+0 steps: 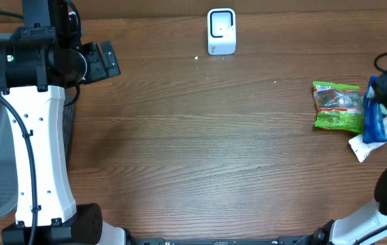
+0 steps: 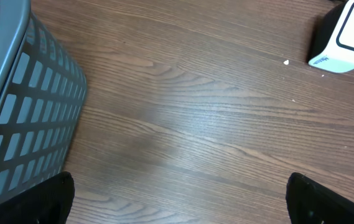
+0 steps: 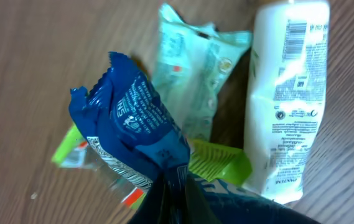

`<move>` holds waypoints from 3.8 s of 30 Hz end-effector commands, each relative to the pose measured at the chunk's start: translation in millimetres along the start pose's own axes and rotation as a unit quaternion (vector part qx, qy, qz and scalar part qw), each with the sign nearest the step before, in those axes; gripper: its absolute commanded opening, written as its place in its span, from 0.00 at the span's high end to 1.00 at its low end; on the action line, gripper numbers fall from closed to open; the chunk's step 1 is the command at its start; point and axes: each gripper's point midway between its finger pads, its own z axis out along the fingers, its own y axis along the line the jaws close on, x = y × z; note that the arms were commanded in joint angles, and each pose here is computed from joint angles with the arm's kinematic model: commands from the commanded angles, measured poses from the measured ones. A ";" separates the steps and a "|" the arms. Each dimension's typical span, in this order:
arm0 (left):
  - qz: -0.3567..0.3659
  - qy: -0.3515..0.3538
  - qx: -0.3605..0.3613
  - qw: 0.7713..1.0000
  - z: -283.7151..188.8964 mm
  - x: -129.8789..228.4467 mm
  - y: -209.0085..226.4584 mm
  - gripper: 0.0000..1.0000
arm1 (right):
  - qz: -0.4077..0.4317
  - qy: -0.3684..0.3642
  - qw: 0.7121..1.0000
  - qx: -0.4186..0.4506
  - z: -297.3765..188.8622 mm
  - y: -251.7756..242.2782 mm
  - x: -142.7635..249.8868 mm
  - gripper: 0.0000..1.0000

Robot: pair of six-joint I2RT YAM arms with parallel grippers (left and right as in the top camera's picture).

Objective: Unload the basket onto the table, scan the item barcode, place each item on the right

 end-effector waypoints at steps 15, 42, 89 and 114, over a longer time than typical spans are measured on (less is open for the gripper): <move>0.008 -0.012 0.001 1.000 -5.9 -3.7 -2.3 0.00 | -0.048 -0.005 0.988 -0.147 -60.6 51.7 -2.8 0.28; 0.009 -0.012 0.002 1.000 -5.9 -3.8 -2.5 0.00 | -0.398 -0.032 0.860 -0.318 -243.7 103.6 168.0 0.00; 0.008 -0.012 0.001 1.000 -5.9 -3.8 -2.4 0.00 | -0.358 -0.459 0.711 -0.395 -83.6 1.3 221.9 0.00; 0.009 -0.012 0.002 1.000 -5.9 -3.8 -2.5 0.00 | -0.355 -0.464 0.707 -0.399 -87.7 1.3 221.5 0.00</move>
